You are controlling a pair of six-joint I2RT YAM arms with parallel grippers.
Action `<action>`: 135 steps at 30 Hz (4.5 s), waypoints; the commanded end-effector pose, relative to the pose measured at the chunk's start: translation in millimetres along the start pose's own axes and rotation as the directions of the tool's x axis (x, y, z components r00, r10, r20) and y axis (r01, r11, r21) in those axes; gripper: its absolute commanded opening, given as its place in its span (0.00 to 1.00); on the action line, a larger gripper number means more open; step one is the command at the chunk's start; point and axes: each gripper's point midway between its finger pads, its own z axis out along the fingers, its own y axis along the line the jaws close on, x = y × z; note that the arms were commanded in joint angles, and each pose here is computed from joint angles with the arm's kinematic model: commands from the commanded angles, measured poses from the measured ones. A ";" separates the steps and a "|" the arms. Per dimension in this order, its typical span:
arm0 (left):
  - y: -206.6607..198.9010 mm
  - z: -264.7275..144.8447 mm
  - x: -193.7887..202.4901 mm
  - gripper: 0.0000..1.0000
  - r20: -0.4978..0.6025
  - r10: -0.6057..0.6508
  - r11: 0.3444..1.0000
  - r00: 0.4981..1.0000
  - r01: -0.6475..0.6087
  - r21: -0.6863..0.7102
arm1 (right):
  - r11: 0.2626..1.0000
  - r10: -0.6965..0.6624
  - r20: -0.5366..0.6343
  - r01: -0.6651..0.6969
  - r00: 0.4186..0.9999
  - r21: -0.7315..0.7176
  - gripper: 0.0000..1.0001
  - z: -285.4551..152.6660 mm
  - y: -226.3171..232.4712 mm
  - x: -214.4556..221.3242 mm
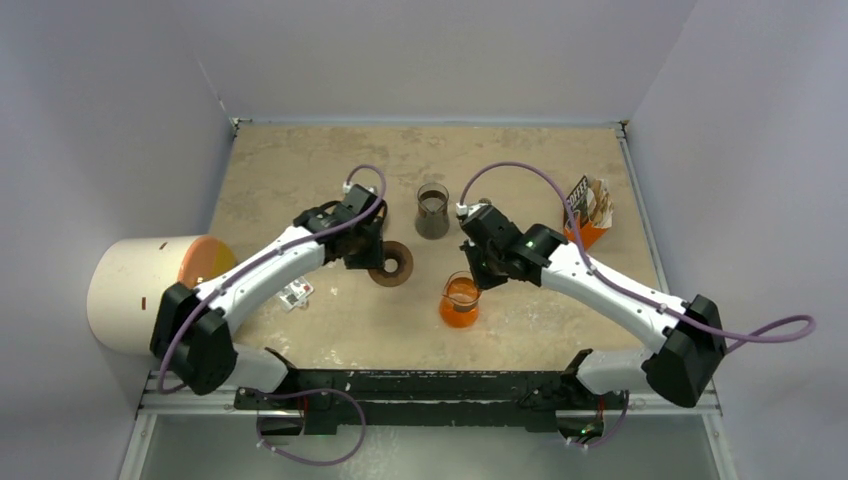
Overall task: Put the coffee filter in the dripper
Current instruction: Pick up the dripper holder from the center of the board, then place the dripper holder onto the coffee server.
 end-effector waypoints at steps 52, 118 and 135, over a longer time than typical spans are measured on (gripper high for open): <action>53.8 -109.1 -4.5 0.00 0.185 0.003 1.000 0.983 -0.002 -0.004 | 1.000 -0.021 0.139 0.023 0.990 -0.019 0.30 -2.4 66.7 -40.4; -109.8 -43.9 29.6 0.00 -0.126 0.442 0.886 0.888 -0.411 0.214 | 0.970 0.172 0.224 -0.205 0.959 0.133 0.85 -46.8 -31.6 42.6; -102.0 -55.7 35.8 0.00 -0.135 0.444 0.886 0.886 -0.412 0.212 | 0.970 0.173 0.212 -0.203 0.962 0.131 0.84 -41.0 -28.5 43.0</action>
